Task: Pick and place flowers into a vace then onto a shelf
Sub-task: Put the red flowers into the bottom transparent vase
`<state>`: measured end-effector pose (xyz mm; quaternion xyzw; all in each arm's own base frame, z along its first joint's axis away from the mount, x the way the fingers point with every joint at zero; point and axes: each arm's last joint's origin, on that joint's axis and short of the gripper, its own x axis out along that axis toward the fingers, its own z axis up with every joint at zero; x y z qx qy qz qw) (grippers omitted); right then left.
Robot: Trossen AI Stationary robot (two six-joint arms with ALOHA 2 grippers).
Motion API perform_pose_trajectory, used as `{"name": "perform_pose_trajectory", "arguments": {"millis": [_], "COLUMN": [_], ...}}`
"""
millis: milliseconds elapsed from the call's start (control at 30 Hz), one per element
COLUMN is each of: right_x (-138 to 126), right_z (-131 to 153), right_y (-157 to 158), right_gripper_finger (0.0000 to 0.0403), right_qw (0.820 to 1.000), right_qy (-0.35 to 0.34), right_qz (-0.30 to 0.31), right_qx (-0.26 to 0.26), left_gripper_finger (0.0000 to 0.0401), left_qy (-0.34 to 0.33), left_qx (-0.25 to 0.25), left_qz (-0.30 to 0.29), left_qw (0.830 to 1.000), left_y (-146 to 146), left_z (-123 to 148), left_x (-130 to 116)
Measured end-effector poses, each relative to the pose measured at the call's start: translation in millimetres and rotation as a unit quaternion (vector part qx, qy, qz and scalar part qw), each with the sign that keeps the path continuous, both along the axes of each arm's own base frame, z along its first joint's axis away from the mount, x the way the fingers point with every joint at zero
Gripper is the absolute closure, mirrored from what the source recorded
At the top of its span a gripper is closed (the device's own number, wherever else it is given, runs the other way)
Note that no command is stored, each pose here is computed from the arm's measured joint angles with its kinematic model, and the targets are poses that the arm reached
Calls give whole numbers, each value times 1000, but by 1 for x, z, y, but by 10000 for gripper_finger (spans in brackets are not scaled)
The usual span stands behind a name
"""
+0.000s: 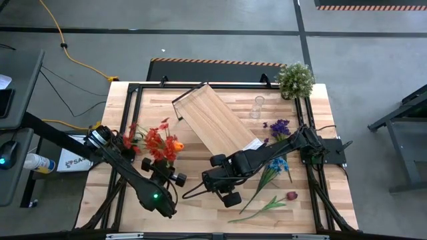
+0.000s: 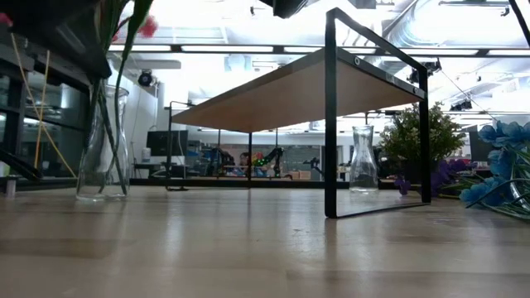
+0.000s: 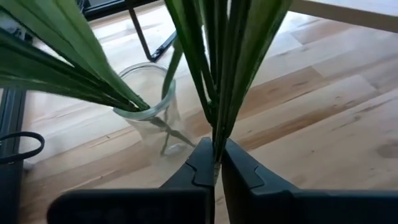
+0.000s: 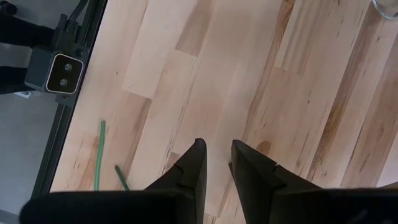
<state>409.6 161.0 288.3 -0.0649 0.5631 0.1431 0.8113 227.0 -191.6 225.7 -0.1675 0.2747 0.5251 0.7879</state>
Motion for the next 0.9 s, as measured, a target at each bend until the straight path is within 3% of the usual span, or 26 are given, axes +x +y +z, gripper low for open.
{"name": "perform_pose_trajectory", "arguments": {"millis": [900], "right_x": [1], "right_z": [0], "right_y": [0], "right_gripper_finger": [336], "right_qw": [1000], "right_qy": [-7], "right_qz": [-1], "right_qx": [2], "left_gripper_finger": [358], "left_qy": [-68], "left_qx": [-20], "left_qz": [-69], "left_qw": [995], "left_y": [25], "left_z": [69], "left_x": [-23]}}
